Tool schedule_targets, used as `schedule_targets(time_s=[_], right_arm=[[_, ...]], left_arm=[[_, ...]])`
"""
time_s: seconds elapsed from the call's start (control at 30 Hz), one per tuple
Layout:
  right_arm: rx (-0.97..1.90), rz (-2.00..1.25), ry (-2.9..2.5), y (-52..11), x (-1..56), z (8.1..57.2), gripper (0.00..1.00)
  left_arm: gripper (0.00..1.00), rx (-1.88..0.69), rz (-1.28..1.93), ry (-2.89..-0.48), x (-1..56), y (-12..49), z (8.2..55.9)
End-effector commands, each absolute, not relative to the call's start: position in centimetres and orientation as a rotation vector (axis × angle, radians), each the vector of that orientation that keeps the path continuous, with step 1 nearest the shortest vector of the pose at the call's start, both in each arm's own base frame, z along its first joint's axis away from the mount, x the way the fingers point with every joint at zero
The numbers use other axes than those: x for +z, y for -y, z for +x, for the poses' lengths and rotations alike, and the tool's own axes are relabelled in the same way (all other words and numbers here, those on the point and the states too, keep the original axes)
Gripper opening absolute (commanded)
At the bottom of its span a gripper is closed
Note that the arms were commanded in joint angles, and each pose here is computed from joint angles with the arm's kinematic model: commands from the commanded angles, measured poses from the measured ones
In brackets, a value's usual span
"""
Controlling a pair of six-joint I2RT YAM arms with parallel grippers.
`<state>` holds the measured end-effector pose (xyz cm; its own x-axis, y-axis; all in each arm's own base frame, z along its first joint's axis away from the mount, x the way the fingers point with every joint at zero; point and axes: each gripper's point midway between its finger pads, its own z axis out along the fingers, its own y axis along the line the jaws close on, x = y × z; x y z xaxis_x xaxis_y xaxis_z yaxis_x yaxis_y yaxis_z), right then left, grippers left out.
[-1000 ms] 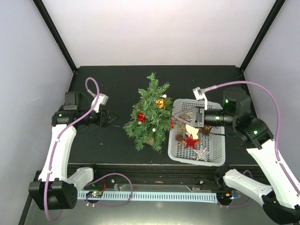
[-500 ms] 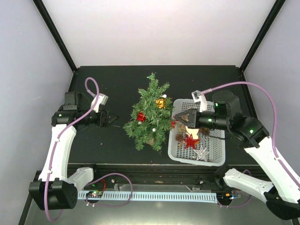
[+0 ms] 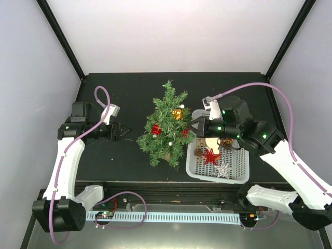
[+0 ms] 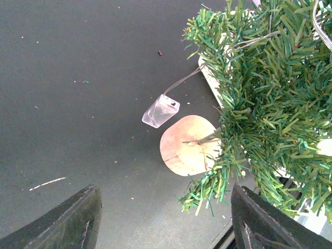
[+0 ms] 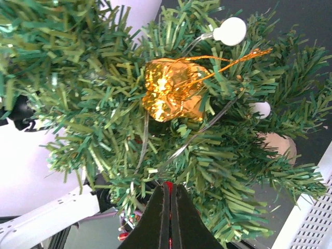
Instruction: Decorate the small christmas tree
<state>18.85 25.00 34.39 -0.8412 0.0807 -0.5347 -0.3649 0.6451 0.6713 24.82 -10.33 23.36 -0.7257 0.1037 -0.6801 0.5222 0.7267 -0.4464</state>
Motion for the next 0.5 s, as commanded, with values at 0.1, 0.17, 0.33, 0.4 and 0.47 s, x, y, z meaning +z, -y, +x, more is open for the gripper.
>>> schedule_targets(time_s=[0.1,0.17,0.33,0.4,0.47], right_arm=[[1.053,-0.209,-2.311,-25.5,34.7,20.5,0.01],[1.042,-0.203,-2.314,-25.5,34.4,20.7,0.01],[0.983,-0.170,-2.311,-24.9,34.1,21.4,0.01],[0.961,-0.156,-2.310,-24.5,34.0,21.4,0.01],[0.957,-0.151,-2.311,-24.4,34.0,21.5,0.01]], left_arm=[[0.69,-0.840,0.458,-2.280,23.3,10.1,25.4],[0.69,-0.841,0.457,-2.280,23.3,10.1,25.4],[0.69,-0.841,0.458,-2.279,23.3,10.1,25.4],[0.69,-0.842,0.455,-2.282,23.3,10.1,25.4],[0.70,-0.843,0.453,-2.282,23.3,10.0,25.5]])
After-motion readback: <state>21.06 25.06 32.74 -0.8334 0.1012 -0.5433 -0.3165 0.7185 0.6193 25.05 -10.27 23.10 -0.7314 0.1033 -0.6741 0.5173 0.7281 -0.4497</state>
